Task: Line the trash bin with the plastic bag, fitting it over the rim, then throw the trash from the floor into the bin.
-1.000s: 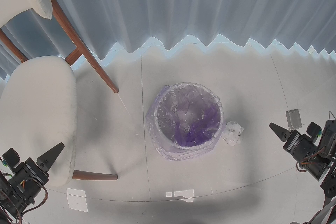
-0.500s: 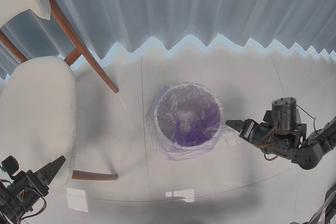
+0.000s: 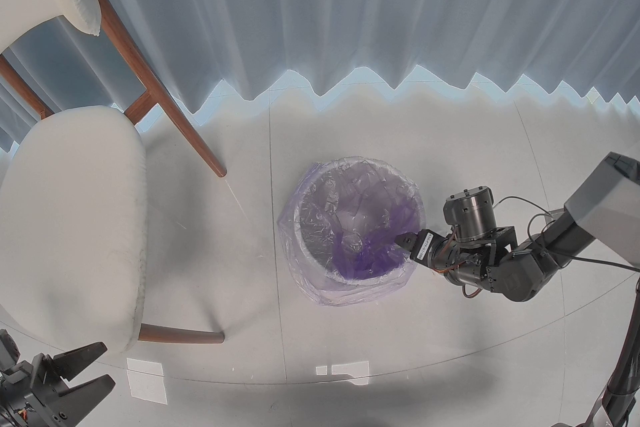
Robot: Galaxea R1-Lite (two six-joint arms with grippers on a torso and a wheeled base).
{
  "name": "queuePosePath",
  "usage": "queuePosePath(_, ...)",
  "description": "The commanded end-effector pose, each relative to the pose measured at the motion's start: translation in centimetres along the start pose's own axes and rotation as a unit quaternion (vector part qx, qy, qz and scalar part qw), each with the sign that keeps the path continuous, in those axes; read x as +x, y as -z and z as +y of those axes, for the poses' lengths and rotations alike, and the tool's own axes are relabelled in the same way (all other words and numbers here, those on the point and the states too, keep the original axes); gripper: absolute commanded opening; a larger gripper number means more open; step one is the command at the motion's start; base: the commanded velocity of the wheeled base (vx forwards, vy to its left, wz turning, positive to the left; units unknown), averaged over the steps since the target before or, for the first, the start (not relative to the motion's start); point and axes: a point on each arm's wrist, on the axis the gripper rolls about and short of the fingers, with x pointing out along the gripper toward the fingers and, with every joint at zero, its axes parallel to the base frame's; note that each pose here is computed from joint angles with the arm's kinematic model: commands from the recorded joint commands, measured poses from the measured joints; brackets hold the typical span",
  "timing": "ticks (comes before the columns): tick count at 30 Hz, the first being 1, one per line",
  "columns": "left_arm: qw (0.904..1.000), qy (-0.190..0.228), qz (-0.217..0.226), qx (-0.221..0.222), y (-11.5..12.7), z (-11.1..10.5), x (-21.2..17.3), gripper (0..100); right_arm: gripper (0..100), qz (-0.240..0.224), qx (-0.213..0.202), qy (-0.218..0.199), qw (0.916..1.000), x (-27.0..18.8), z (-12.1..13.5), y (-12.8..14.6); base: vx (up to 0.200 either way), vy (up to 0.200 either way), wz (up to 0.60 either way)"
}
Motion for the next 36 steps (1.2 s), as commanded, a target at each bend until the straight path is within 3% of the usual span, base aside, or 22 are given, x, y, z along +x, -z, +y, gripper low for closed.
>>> queuePosePath(1,0.9996,0.008,-0.013,0.026,-0.3,-0.3,-0.4,100,100,0.016,-0.005,0.016,0.9997,3.2,-0.2,1.2,0.000,0.000,0.00)
queuePosePath(4,0.9979,-0.025,0.013,0.059,-0.2,0.1,0.3,100,100,0.017,-0.005,0.017,0.9997,4.4,-0.1,1.4,0.000,0.000,0.00)
queuePosePath(7,0.9971,-0.032,0.022,0.066,-0.4,0.1,0.7,100,100,0.017,-0.005,0.017,0.9997,5.0,-0.1,1.6,0.000,0.000,0.00)
queuePosePath(8,0.9971,-0.031,0.024,0.065,-0.8,0.0,1.0,100,0,0.016,-0.005,0.015,0.9998,5.1,0.0,1.5,0.000,0.000,0.00)
queuePosePath(16,0.9967,-0.037,0.031,0.064,-2.9,-0.7,2.8,100,0,0.010,0.000,0.009,0.9999,5.3,0.4,1.3,0.000,0.000,0.00)
queuePosePath(17,0.9964,-0.038,0.031,0.069,-4.1,-1.0,3.7,100,0,0.005,0.002,0.003,1.0000,5.0,0.6,1.1,0.000,0.000,0.00)
queuePosePath(23,0.9961,-0.042,0.043,0.065,-6.4,-1.4,6.6,100,0,-0.042,0.002,-0.051,0.9978,1.3,1.4,-1.2,0.000,0.000,0.00)
queuePosePath(27,0.9957,-0.038,0.063,0.056,-7.5,-1.6,8.9,100,0,-0.040,-0.024,-0.112,0.9927,-3.7,1.5,-3.0,0.000,0.000,0.00)
queuePosePath(29,0.9957,-0.038,0.063,0.056,-7.5,-1.6,8.9,100,0,-0.040,-0.024,-0.112,0.9927,-3.7,1.5,-3.0,0.000,0.000,0.00)
queuePosePath(30,0.9964,-0.036,0.069,0.032,-8.4,-1.8,10.6,100,0,-0.030,-0.028,-0.169,0.9847,-7.7,1.6,-3.8,0.000,0.000,0.00)
queuePosePath(31,0.9968,-0.033,0.072,0.011,-8.7,-1.9,11.3,100,0,-0.024,-0.030,-0.186,0.9817,-9.1,1.4,-4.0,0.000,0.000,0.00)
queuePosePath(33,0.9969,-0.028,0.073,-0.006,-9.0,-2.2,11.9,100,0,-0.019,-0.031,-0.196,0.9799,-10.1,1.3,-4.0,0.000,0.000,0.00)
queuePosePath(36,0.9922,-0.016,0.075,-0.098,-10.3,-3.0,14.1,100,0,0.013,-0.037,-0.220,0.9746,-13.6,0.4,-3.6,0.000,0.000,0.00)
